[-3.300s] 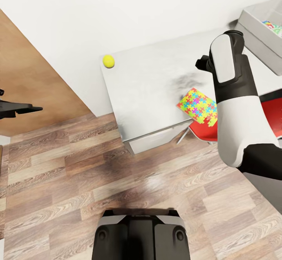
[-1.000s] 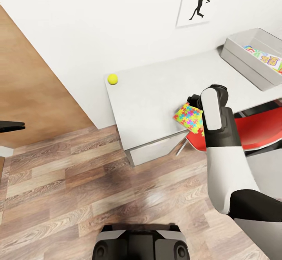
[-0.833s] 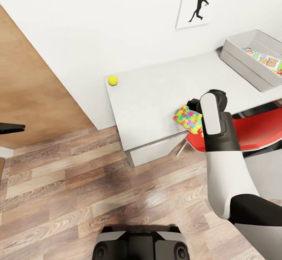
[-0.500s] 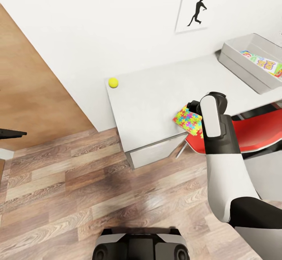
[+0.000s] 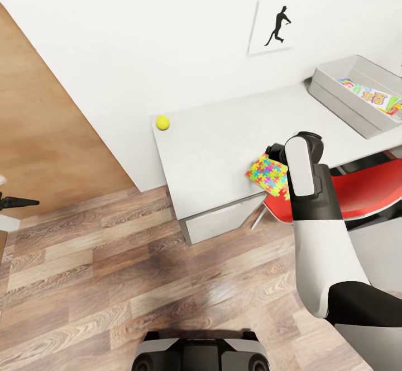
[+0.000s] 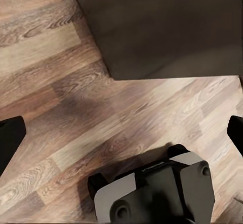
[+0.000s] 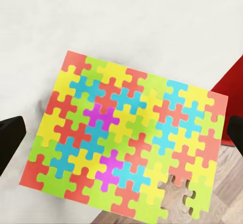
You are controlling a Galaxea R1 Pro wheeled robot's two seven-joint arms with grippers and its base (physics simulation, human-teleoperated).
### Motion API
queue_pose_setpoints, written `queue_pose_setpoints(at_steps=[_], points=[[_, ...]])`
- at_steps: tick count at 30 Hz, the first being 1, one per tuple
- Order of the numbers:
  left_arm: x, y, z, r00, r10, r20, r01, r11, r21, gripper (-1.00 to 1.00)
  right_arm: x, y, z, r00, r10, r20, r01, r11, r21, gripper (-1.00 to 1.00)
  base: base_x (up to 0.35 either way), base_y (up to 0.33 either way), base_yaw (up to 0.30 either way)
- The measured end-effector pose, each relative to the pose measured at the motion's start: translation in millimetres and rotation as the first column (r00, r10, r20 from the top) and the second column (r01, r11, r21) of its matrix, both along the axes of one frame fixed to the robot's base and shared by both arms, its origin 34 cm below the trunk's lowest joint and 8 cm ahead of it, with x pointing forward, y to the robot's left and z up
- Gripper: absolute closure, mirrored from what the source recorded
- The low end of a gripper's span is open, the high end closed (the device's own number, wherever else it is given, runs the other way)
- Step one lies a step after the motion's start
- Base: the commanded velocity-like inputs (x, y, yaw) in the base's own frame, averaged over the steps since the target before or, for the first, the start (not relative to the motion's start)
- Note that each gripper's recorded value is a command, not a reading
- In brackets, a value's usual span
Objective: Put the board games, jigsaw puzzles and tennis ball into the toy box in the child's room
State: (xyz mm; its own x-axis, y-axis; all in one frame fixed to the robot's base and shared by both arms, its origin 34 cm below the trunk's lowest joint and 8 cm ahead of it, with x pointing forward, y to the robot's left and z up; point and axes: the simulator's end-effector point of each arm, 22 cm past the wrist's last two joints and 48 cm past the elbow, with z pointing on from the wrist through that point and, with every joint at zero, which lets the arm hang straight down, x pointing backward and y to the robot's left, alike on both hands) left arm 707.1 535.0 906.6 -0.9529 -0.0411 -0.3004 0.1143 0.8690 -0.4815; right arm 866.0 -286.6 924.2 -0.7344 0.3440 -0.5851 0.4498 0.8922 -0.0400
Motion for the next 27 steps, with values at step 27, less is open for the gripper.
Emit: queue_pose_setpoints(at_steps=[27], points=[[-186.7, 26.0, -275.3, 0.978, 0.160, -0.130, -0.031, 0.738, 0.674, -1.00, -15.1, -1.3, 9.2, 1.000, -0.004, -0.001, 0.004, 1.000, -0.001, -1.00, 0.000, 0.000, 0.000]])
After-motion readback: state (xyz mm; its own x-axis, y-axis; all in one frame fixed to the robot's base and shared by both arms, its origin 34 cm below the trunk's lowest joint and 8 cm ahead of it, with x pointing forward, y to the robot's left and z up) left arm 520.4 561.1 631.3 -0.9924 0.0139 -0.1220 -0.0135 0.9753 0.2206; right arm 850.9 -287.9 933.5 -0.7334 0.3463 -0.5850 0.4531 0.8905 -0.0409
